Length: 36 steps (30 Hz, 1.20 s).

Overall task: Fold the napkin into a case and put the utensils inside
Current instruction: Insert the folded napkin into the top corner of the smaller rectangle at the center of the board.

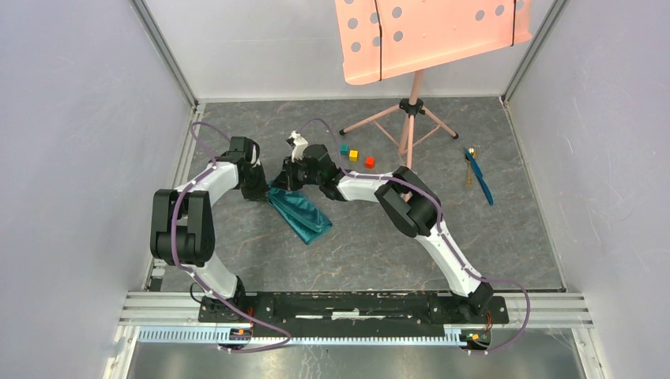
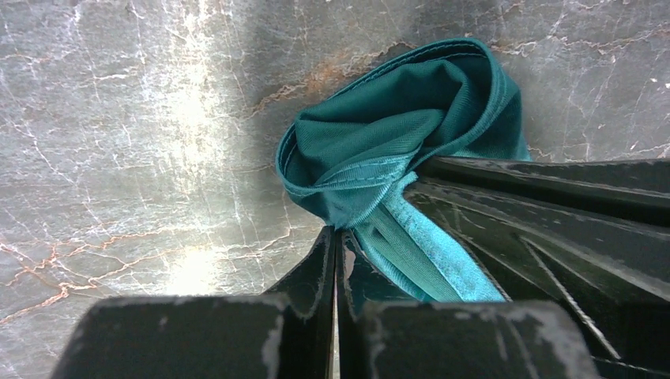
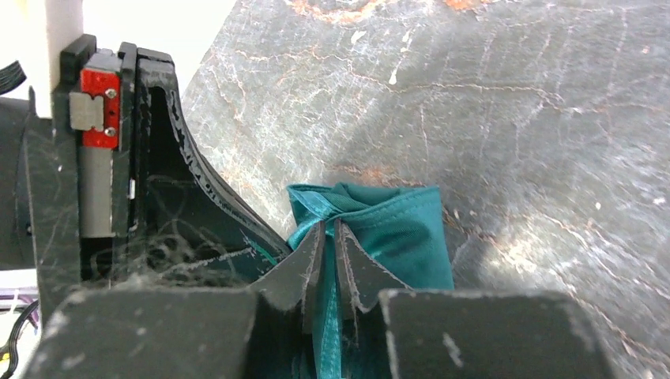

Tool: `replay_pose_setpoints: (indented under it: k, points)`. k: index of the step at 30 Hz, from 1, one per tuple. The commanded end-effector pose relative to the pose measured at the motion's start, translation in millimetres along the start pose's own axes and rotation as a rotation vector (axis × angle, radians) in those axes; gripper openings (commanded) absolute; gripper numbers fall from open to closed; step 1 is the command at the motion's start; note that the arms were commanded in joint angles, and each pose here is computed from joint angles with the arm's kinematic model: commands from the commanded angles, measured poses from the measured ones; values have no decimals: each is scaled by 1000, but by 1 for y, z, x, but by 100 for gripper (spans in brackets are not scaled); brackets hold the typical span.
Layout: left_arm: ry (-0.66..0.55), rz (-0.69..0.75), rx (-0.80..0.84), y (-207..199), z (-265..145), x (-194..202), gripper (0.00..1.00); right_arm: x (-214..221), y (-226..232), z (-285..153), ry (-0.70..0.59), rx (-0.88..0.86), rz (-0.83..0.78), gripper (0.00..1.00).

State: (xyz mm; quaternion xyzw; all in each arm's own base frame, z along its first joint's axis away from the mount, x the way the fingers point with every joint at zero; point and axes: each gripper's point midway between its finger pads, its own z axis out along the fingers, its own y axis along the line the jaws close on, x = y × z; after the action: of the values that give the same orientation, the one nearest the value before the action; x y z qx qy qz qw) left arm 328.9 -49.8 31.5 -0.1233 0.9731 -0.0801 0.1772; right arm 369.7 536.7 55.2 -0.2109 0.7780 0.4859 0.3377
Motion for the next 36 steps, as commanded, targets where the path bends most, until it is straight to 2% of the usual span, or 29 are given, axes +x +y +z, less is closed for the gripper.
replay_pose_setpoints:
  k: [1,10,13,16,21,26,28,30,33,36]
  points:
    - [-73,52,55,-11,-11,-18,2,0,12,15,1,-45,2,12]
    - [-58,49,84,-26,-2,-20,2,23,4,36,-13,9,1,11]
    - [-33,2,113,-31,6,-17,3,33,2,40,-4,8,10,10]
    - [-28,-11,110,-28,4,-16,12,19,10,24,-16,11,-23,11]
    - [-87,-46,121,-20,-27,-26,30,-1,24,-8,-1,-27,-48,20]
    - [-177,-164,158,-2,-59,-36,41,-8,33,-30,19,-46,-92,29]
    - [-171,-182,188,-5,-59,-37,40,-7,32,-34,26,-40,-104,29]
    - [-135,-188,224,-13,-54,-38,34,-4,28,-36,31,-27,-108,28]
    - [-98,-213,295,-26,-43,-42,28,4,24,-36,42,-26,-101,22]
    - [-93,-224,340,-34,-34,-50,26,10,20,-34,49,-20,-93,18]
